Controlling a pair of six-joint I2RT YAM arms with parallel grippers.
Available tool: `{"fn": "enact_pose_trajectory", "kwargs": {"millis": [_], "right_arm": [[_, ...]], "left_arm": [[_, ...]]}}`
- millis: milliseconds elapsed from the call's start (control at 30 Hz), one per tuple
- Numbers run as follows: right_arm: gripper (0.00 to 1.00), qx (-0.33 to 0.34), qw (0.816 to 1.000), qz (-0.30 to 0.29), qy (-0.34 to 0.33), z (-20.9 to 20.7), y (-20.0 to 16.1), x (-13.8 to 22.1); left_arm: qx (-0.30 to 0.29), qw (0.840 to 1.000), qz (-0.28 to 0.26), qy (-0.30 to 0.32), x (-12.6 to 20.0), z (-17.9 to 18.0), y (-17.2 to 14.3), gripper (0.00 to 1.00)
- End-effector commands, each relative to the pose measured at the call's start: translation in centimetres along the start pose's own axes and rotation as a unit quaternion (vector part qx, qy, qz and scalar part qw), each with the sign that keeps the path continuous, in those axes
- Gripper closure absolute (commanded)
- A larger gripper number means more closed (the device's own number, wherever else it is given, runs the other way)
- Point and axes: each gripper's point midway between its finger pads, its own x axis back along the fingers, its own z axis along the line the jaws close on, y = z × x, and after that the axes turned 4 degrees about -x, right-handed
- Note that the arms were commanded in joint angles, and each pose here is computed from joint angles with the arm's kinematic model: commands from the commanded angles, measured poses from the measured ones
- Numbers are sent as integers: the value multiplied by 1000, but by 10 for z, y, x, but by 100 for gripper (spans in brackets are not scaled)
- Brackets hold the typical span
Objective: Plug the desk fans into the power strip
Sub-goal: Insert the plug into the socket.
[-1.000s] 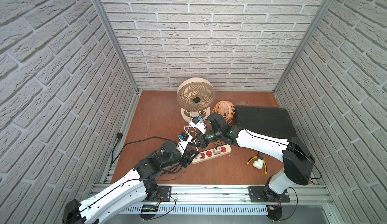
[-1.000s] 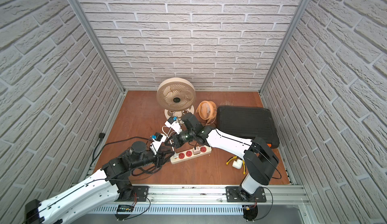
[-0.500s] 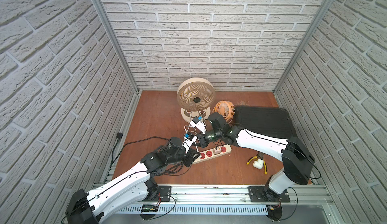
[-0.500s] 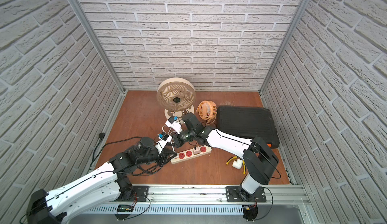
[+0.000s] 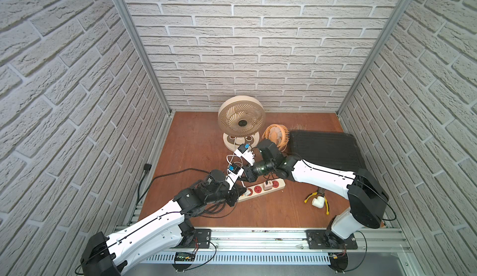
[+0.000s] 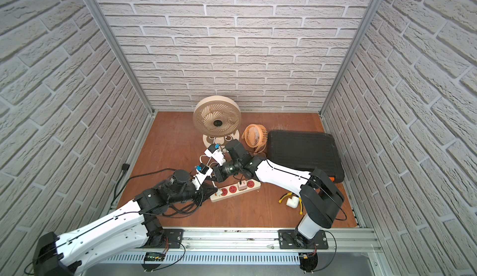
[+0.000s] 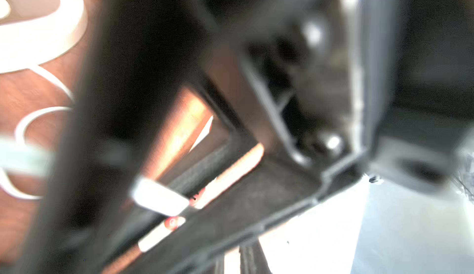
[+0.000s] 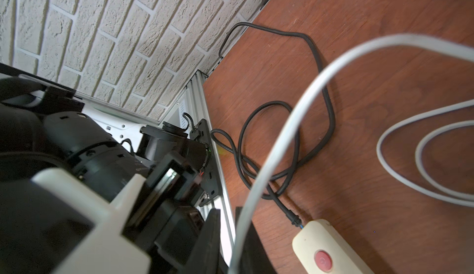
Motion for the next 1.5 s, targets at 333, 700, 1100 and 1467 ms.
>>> {"fn": "enact_pose_trajectory", "kwargs": {"millis": [333,700,1100,1467], "right_arm": [[0,-11,965,-85,-249,-33,-41,118],[1,-73,936,-193,-286,-47,-93,189],[1,-138,937,-207,-247,-70,-116,186],[1,-142,939,-207,-237,-70,-114,186]], "left_arm": [[-128,985,-2,118,-14,22,17,100],[-192,979,7,69,-43,13,2,100],[-197,975,62,76,-58,21,-15,100],[-188,976,70,83,-60,27,-26,100]]}}
